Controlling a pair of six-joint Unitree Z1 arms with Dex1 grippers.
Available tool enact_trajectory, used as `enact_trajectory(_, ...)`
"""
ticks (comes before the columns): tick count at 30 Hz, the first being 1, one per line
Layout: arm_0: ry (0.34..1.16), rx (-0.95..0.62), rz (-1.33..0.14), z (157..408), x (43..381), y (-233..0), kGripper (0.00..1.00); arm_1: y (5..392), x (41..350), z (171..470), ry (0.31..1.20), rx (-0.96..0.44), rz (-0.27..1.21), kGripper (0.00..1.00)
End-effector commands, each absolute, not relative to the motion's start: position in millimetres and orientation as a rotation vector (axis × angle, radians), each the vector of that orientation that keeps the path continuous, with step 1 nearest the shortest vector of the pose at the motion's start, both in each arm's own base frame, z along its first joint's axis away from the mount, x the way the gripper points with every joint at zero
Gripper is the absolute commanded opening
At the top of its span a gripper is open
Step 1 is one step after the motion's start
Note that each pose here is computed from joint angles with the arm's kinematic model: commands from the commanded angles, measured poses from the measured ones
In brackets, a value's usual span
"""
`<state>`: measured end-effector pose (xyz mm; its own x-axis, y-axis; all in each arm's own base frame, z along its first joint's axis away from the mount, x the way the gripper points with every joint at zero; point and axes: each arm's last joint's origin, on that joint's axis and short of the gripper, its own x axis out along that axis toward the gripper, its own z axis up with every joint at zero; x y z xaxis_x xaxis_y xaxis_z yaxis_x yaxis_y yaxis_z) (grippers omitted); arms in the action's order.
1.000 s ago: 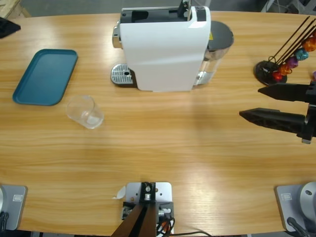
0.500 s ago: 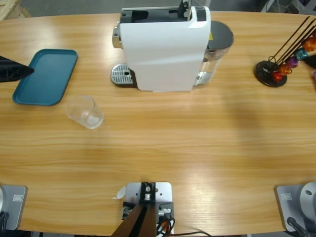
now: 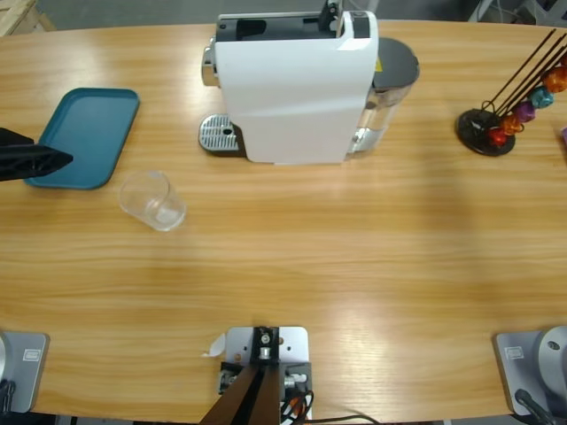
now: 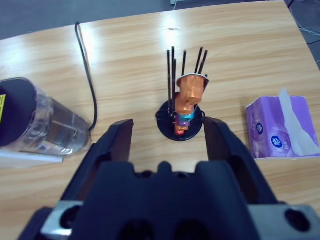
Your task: Pour coffee
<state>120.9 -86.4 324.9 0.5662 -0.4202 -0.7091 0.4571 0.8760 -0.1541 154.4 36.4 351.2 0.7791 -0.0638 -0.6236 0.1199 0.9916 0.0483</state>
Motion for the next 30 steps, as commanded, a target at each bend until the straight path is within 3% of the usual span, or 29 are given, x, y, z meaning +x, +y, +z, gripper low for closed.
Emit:
enact_trajectory(1,0.844,0.063,-0.504,313.4,119.5,-86.0,0.839,28.5,162.5,319.8,0.735,0.106,-0.165,0.628)
enact_trajectory(30,0.843,0.063,-0.503,312.2,119.8,-86.2,0.839,26.3,195.8,312.6,0.733,0.119,-0.193,0.628)
